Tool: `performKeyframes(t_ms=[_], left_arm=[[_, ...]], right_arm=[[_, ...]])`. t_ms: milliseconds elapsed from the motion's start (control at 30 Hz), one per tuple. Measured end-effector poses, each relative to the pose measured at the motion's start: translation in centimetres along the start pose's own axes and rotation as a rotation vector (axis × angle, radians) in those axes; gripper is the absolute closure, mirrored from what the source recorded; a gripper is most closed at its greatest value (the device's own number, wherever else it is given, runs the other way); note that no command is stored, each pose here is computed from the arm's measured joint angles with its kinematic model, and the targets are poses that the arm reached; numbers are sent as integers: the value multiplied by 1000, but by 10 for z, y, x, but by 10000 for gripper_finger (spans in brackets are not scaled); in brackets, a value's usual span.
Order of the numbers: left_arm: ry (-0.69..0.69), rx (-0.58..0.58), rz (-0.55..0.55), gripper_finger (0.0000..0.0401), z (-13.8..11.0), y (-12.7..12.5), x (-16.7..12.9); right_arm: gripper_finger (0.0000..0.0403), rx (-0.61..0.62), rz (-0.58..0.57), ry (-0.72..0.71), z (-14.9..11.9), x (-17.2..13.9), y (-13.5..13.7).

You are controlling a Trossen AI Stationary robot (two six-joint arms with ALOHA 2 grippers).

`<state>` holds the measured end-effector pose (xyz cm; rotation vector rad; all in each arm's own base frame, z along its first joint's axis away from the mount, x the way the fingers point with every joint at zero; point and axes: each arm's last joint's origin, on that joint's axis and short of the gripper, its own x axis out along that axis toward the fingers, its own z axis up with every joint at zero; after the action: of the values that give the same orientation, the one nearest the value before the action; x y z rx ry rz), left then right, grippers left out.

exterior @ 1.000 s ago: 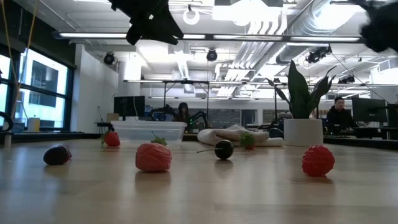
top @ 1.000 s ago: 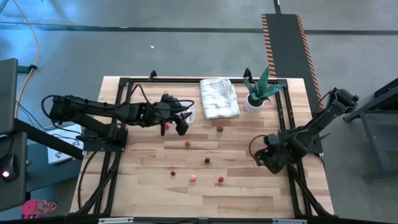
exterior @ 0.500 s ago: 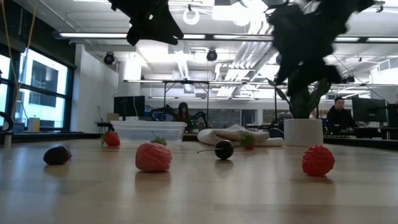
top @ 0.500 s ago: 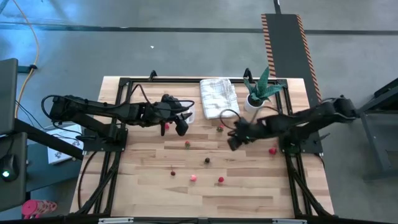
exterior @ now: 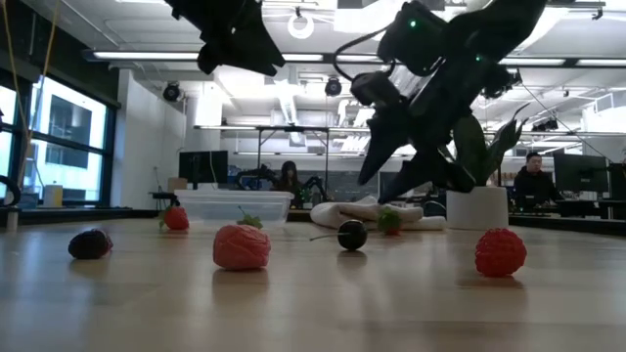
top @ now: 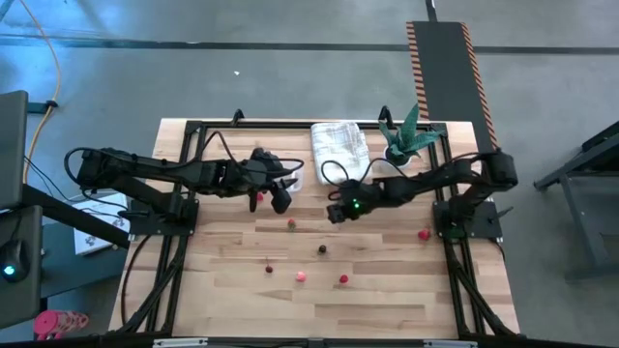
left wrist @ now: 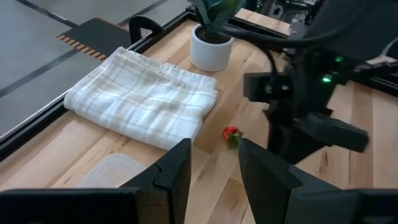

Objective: Pick and placing Produce into tupperware
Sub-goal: Put the red strawberry into the transparent bin

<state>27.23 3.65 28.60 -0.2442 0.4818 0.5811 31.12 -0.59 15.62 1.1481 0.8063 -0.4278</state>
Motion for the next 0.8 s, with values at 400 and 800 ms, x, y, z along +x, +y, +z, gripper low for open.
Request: performKeyframes(t_ms=[400,800], left_arm=[[0,33,-11,277,0,0,0],[2,48,-22,277,0,-1,0]], right_arm=[[250,144,-112,-36,6,-1,-13],[250,179,-165,-110,16,-2,-21]])
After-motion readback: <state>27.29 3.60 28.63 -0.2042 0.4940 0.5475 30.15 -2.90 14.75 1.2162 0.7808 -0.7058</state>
